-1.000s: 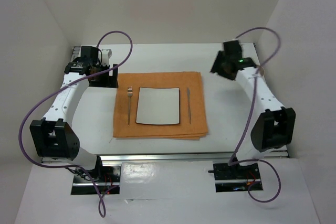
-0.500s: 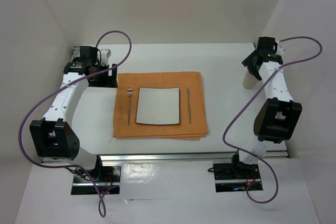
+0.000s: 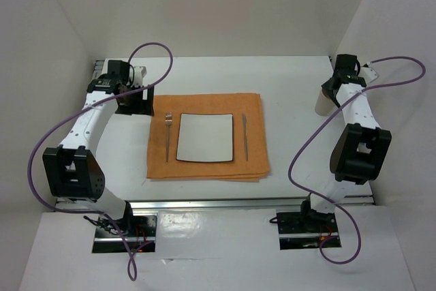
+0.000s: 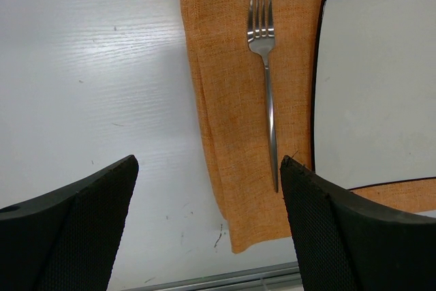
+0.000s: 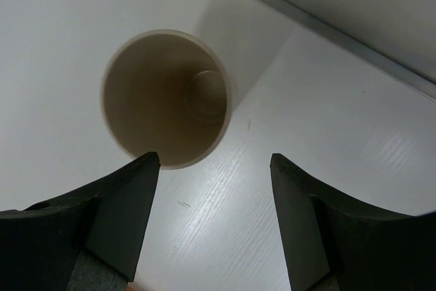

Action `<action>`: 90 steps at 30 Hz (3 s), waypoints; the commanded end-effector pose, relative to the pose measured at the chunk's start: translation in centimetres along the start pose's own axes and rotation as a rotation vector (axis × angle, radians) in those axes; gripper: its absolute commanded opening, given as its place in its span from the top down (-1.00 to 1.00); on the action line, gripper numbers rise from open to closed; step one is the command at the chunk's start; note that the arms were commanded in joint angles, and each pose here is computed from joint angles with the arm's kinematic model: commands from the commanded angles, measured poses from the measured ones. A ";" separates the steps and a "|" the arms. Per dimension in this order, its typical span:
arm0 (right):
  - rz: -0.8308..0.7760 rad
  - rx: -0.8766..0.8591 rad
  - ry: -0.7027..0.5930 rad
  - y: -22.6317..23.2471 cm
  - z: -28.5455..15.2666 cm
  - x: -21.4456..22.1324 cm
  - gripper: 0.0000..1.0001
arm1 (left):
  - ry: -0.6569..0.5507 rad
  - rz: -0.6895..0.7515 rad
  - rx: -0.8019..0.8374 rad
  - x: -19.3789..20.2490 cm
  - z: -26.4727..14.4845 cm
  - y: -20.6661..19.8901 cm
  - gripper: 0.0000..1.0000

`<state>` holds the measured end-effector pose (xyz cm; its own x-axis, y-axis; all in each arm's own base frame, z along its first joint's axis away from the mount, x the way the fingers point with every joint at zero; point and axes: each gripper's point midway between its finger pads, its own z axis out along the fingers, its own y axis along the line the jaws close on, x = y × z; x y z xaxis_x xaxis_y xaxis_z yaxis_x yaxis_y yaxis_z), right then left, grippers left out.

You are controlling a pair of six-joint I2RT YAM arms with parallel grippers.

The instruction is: Set the dinner table for one person

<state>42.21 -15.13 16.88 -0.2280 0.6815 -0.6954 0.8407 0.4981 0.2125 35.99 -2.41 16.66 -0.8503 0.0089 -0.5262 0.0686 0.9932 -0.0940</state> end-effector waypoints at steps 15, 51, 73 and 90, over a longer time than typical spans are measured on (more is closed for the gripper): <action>0.124 0.055 -0.048 -0.1 3.4 0.7 -0.21 | -0.025 0.026 -0.026 -1.2 -0.6 0.7 -0.82; -0.767 -0.547 0.312 19.2 -14.4 22.0 1.00 | -0.053 0.039 0.003 -1.2 -1.4 0.1 -0.82; -0.762 -0.485 0.187 20.2 -12.7 20.1 1.00 | -0.044 0.038 0.012 -0.8 -1.2 0.0 -0.82; -0.749 -0.507 0.224 19.4 -11.4 22.6 0.70 | -0.044 0.038 0.012 -0.8 -1.2 0.0 -0.82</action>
<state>47.64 15.28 12.28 -0.7705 0.1447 -0.6208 0.1498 0.9877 0.0444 36.14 -2.26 16.74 -0.8497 0.0332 -0.5263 0.0877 0.9930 -0.0790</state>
